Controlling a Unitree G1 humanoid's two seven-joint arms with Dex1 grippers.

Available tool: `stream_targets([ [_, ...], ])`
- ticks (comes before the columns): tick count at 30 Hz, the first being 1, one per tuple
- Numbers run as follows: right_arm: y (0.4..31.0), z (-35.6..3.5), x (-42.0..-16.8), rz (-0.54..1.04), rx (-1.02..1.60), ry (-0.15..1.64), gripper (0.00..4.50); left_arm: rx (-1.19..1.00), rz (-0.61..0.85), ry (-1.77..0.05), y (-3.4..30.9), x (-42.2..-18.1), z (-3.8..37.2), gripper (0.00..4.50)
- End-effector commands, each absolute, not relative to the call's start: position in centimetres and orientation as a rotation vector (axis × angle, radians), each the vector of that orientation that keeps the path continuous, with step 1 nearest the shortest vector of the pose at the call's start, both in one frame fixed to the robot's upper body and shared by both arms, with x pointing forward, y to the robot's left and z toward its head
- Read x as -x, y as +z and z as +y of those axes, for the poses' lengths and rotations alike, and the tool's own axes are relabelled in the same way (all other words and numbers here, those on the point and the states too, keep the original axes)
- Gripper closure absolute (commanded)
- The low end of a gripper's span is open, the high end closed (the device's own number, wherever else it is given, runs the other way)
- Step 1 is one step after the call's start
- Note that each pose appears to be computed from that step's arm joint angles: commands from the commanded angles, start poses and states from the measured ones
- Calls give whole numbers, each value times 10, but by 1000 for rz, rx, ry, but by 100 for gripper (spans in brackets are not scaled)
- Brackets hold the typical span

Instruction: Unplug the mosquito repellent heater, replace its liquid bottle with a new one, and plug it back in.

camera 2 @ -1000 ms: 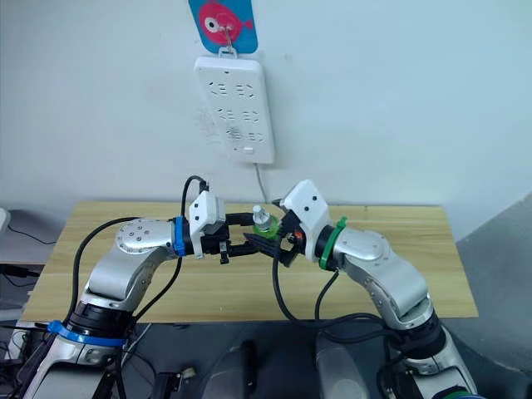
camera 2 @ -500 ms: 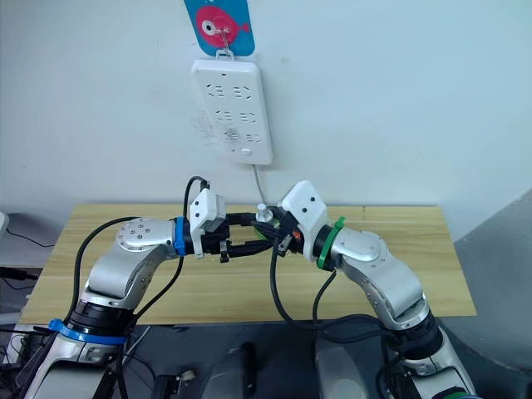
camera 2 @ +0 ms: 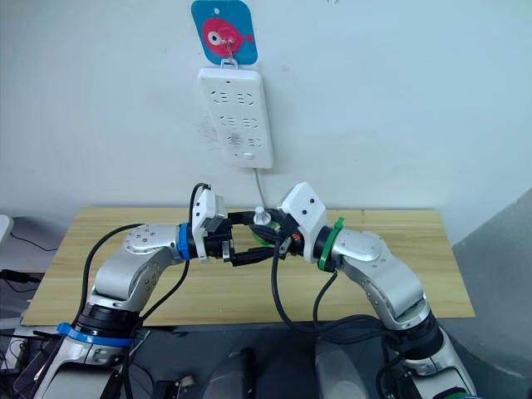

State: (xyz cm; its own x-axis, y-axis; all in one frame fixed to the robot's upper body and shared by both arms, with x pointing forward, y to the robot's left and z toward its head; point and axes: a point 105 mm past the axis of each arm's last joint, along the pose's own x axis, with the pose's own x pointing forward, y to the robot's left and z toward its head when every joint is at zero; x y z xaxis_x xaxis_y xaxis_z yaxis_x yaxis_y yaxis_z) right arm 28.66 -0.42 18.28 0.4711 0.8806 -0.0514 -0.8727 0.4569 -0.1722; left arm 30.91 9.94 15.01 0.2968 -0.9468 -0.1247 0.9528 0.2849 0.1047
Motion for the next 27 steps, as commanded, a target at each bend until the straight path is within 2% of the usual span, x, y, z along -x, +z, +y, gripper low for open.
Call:
stream_targets([
  [1,192,-3,-279,-92,172,1107,340,-185,-7,-1297,160,-306,96,74],
  [5,191,-3,-278,-87,172,1114,340,-183,-10,-1303,158,-305,94,204],
  [6,191,-3,-278,-85,171,1117,340,-179,-13,-1302,158,-305,93,224],
  [10,186,-5,-272,-62,180,1170,340,-172,-21,-1312,160,-304,91,224],
  [14,173,-11,-271,-13,323,1470,340,-255,-9,-1437,159,-286,87,224],
  [17,167,-16,-278,34,370,1596,340,-293,14,-1496,154,-276,88,224],
  [20,169,-24,-279,77,391,1674,340,-308,20,-1499,153,-275,91,224],
  [23,183,-32,-269,81,290,1710,340,-314,12,-1484,155,-277,93,224],
  [27,192,-42,-268,40,272,1627,202,-314,11,-1466,153,-276,93,224],
])
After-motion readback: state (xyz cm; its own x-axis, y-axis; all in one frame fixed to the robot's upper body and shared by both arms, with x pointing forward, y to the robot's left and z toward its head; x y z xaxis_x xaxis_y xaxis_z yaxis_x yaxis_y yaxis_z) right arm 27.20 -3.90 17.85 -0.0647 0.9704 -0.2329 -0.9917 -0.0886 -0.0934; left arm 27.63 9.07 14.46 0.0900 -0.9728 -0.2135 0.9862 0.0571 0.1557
